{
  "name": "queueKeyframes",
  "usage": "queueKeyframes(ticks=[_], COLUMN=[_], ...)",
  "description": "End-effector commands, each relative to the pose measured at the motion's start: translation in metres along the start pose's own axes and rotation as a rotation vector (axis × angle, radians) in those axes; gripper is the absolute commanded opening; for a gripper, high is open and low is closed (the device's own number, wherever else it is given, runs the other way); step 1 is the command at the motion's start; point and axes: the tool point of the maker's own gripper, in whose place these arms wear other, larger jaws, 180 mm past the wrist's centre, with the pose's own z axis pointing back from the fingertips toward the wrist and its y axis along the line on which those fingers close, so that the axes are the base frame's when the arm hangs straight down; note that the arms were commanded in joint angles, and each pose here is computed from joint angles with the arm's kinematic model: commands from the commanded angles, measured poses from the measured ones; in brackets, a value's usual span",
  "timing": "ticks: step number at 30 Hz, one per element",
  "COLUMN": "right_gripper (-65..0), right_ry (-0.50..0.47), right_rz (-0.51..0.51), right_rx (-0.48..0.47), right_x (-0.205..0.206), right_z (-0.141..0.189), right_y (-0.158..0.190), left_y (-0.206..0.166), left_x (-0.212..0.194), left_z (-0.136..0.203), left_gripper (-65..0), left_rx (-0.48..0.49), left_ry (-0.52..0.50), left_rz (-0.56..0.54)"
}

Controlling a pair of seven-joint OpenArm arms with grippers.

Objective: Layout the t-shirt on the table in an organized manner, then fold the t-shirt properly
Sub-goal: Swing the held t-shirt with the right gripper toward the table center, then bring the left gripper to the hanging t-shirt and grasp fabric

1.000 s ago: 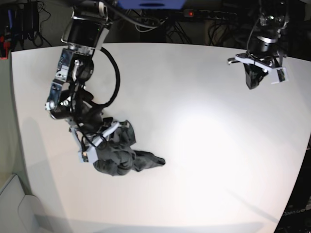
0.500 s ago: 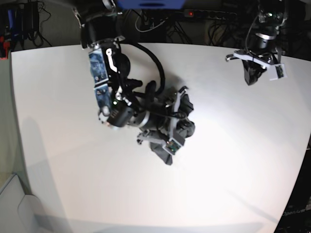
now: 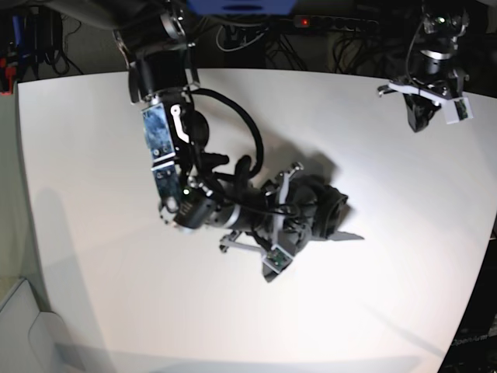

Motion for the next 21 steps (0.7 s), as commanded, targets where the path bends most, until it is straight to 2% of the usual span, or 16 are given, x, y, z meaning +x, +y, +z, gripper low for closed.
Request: queueKeyframes(ticks=[1, 11, 13, 17, 19, 21], right_gripper=[-65.0, -65.0, -65.0, -65.0, -65.0, -65.0], right_ry=[-0.059, -0.102, -0.100, -0.103, -0.103, -0.103], right_rz=[0.007, -0.013, -0.014, -0.011, -0.011, -0.011], right_rx=[0.011, 0.023, 0.024, 0.022, 0.022, 0.022], right_x=[0.018, 0.017, 0.017, 0.019, 0.019, 0.019], right_z=[0.002, 0.000, 0.000, 0.000, 0.000, 0.000], right_y=[0.002, 0.008, 0.008, 0.007, 0.007, 0.007], left_y=[-0.007, -0.018, -0.019, -0.021, -0.022, -0.027], left_x=[0.014, 0.034, 0.039, 0.051, 0.056, 0.065], left_z=[0.000, -0.013, -0.015, -0.019, -0.021, -0.024], left_gripper=[-64.6, -63.7, -59.1, -39.5, -35.2, -34.9], left_rx=[-0.021, -0.055, -0.059, -0.068, -0.072, -0.085], left_ry=[-0.048, -0.100, -0.114, -0.143, -0.159, -0.184], left_rz=[-0.004, -0.006, -0.011, -0.022, -0.021, -0.021])
